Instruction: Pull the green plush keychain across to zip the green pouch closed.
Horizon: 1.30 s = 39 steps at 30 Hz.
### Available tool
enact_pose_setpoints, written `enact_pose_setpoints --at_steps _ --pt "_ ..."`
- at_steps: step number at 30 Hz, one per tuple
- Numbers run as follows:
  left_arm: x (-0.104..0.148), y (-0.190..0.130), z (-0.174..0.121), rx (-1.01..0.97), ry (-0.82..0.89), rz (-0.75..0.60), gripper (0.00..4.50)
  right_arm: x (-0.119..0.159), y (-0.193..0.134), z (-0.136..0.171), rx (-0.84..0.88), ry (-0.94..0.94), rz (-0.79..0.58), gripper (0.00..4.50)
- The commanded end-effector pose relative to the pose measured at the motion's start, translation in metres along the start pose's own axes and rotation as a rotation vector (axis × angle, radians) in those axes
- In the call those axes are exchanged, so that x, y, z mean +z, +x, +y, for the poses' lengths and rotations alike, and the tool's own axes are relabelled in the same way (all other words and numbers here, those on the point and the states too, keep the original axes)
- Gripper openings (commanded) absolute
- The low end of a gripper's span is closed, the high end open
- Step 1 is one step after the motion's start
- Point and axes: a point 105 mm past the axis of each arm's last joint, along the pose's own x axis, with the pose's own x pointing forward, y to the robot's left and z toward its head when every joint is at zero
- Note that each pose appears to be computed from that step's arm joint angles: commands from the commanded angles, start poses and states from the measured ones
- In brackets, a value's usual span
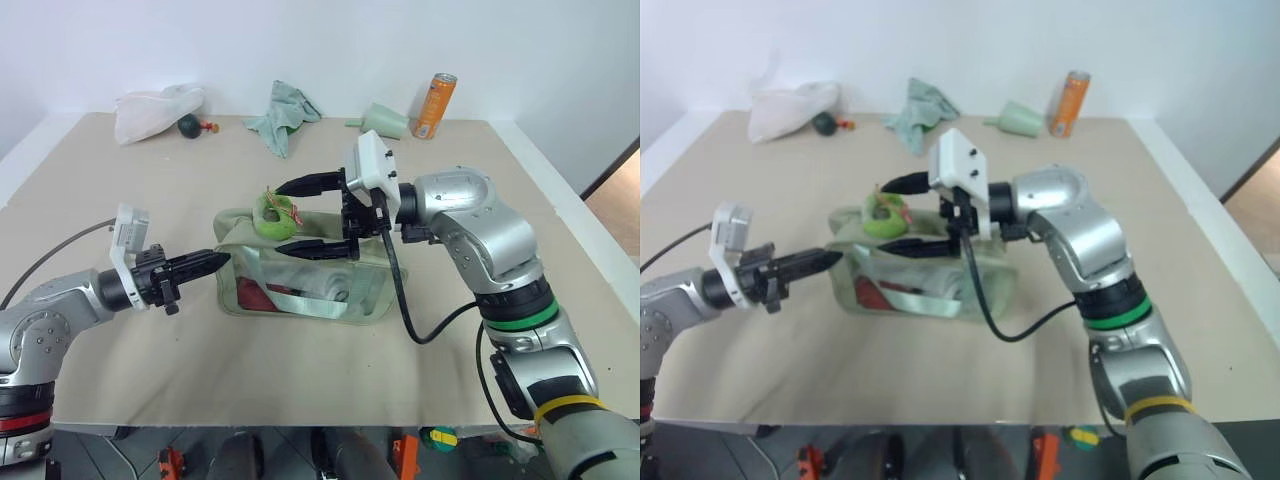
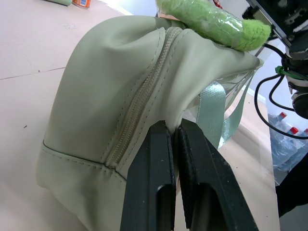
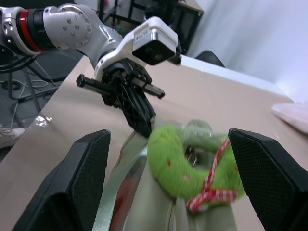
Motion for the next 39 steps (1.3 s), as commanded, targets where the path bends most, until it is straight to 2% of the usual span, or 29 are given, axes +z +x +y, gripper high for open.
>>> enact_pose_setpoints --at_steps 1,4,5,7,16,17,27,32,37,39 --pt "0.001 0.001 -0.004 -0.002 0.018 0.002 0.00 -0.003 0.009 -0.005 0.013 -0.050 0.018 4.05" --pt "0.001 0.000 -0.002 0.009 0.019 0.002 0.00 -0.010 0.012 -0.004 0.022 -0.053 0.038 4.05" --pt "0.002 0.000 -0.002 0.010 0.019 0.001 0.00 -0.012 0.013 -0.004 0.025 -0.052 0.042 3.82" --pt "0.003 -0.001 -0.002 0.012 0.021 -0.004 0.00 -0.015 0.013 -0.004 0.027 -0.049 0.049 3.31" --pt "0.003 -0.002 -0.002 0.017 0.017 -0.008 0.00 -0.018 0.008 -0.008 0.011 -0.033 0.051 0.20" --pt "0.003 -0.002 -0.002 0.016 0.016 -0.008 0.00 -0.019 0.007 -0.008 0.006 -0.033 0.052 0.01" --pt "0.002 -0.001 -0.002 0.011 0.007 -0.005 0.00 -0.019 0.005 -0.014 -0.030 -0.020 0.045 0.01" --pt "0.002 -0.001 -0.001 0.014 0.007 -0.006 0.00 -0.006 0.003 -0.010 -0.009 0.023 -0.034 0.01" --pt "0.001 -0.001 0.000 0.017 0.003 -0.007 0.00 -0.006 0.002 -0.018 -0.063 0.013 -0.033 1.65" --pt "0.001 0.000 0.000 0.017 0.003 -0.009 0.00 -0.009 0.003 -0.017 -0.058 0.015 -0.022 1.65"
